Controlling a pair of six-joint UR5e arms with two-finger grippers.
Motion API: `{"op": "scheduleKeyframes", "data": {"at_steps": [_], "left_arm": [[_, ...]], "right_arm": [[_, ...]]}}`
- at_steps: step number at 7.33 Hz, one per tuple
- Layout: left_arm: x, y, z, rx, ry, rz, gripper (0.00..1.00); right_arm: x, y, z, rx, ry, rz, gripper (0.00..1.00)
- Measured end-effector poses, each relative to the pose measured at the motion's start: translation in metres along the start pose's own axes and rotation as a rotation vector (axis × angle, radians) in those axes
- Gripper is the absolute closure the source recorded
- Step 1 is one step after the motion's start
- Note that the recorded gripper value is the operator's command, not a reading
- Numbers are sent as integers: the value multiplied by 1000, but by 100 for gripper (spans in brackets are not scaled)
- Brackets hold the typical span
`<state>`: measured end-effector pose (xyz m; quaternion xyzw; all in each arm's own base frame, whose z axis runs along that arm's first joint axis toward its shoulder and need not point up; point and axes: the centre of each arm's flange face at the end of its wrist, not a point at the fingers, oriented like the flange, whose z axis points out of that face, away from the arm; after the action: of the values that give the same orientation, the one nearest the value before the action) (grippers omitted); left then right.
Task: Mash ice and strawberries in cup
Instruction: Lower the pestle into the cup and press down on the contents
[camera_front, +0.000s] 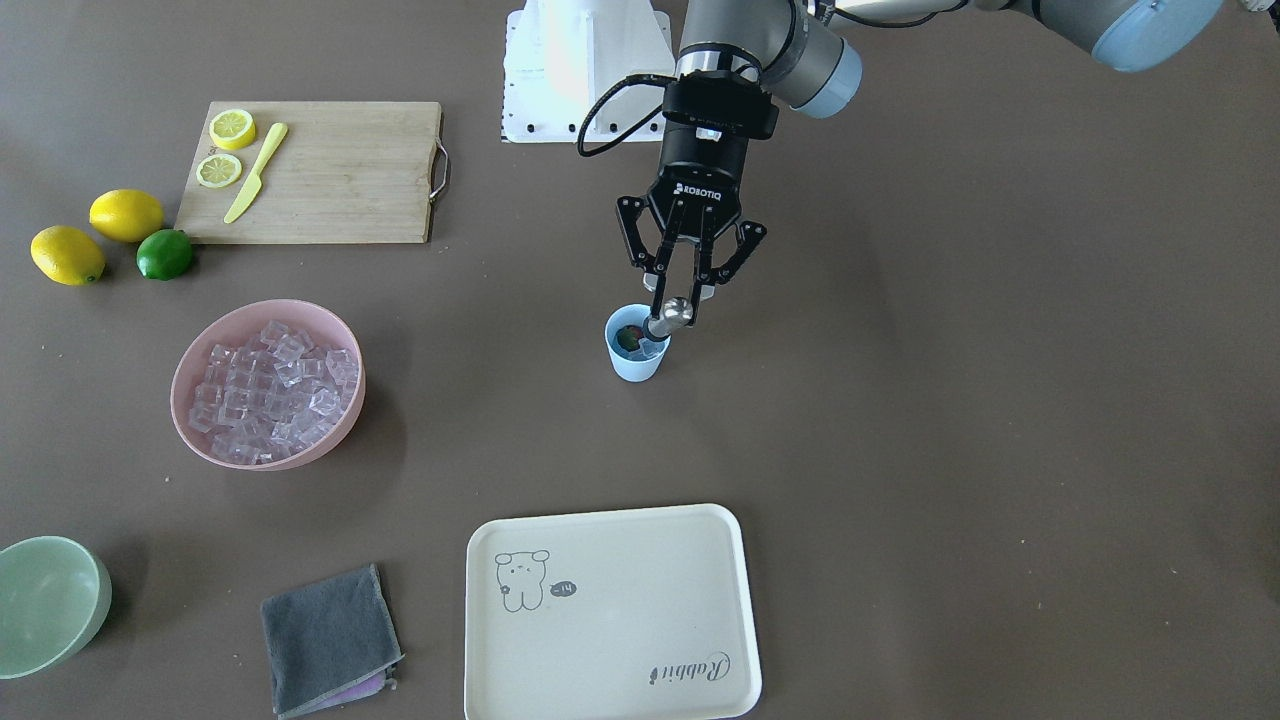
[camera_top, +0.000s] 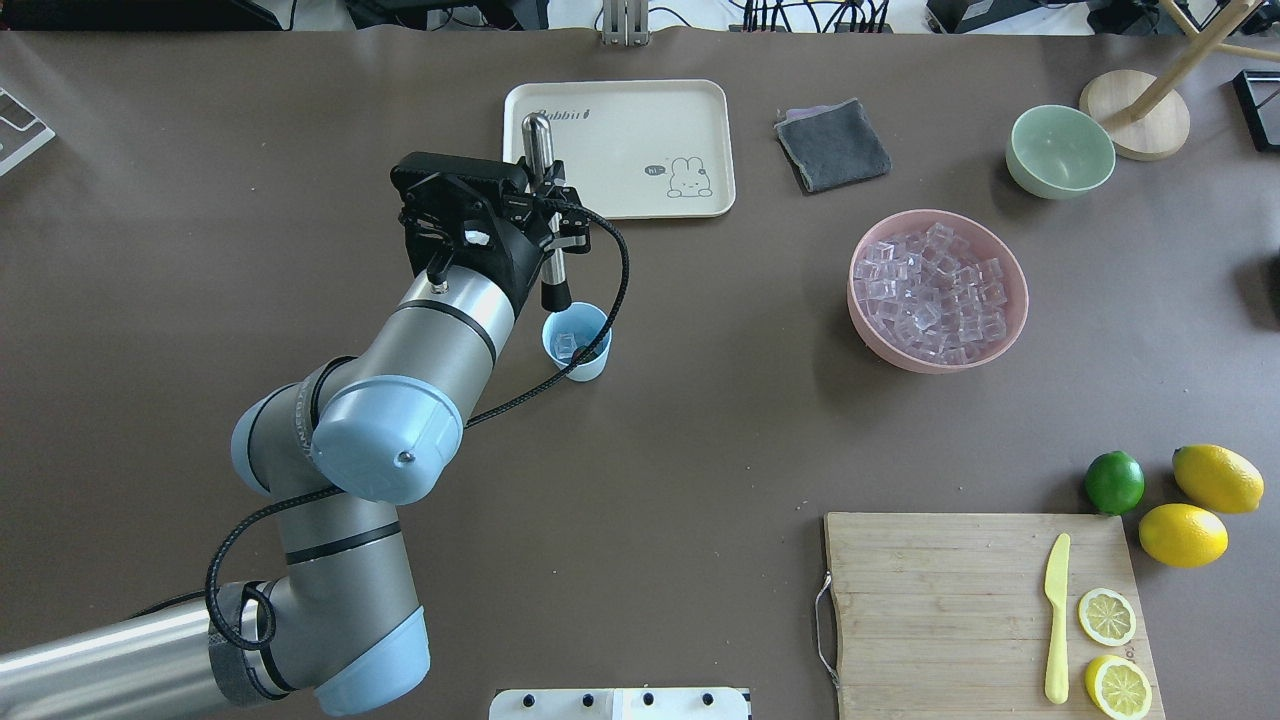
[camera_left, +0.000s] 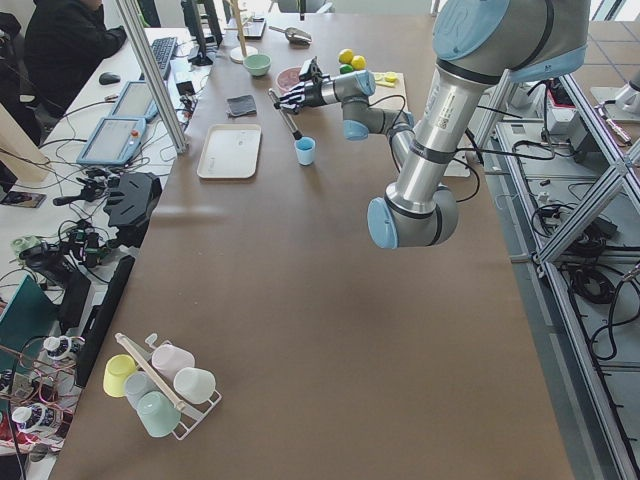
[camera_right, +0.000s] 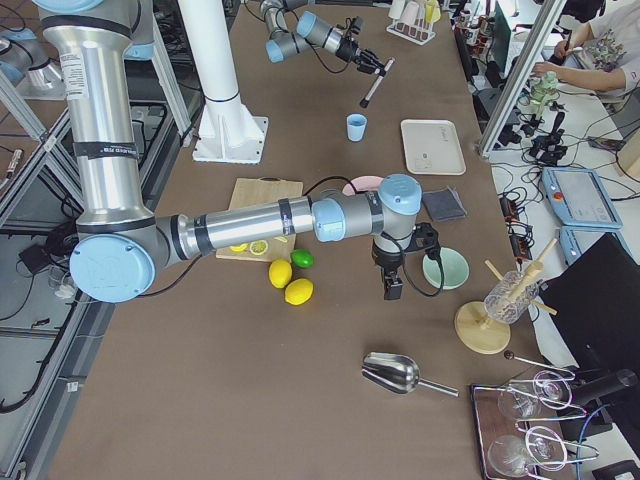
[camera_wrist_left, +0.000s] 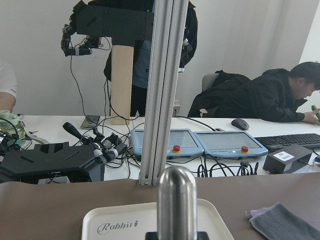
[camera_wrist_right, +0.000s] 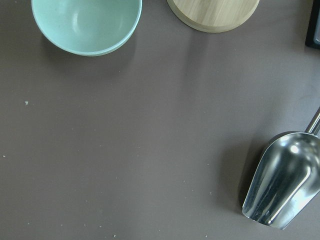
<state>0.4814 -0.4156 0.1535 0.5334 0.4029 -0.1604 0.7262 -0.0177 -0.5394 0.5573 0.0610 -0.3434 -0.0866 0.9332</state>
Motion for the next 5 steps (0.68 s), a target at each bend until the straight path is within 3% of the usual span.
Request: {"op": "scheduleKeyframes", "data": {"at_steps": [5], "left_arm": [[16, 46, -5, -13, 0, 15, 100]], "right_arm": [[4, 2, 5, -6, 2, 4, 1]]}}
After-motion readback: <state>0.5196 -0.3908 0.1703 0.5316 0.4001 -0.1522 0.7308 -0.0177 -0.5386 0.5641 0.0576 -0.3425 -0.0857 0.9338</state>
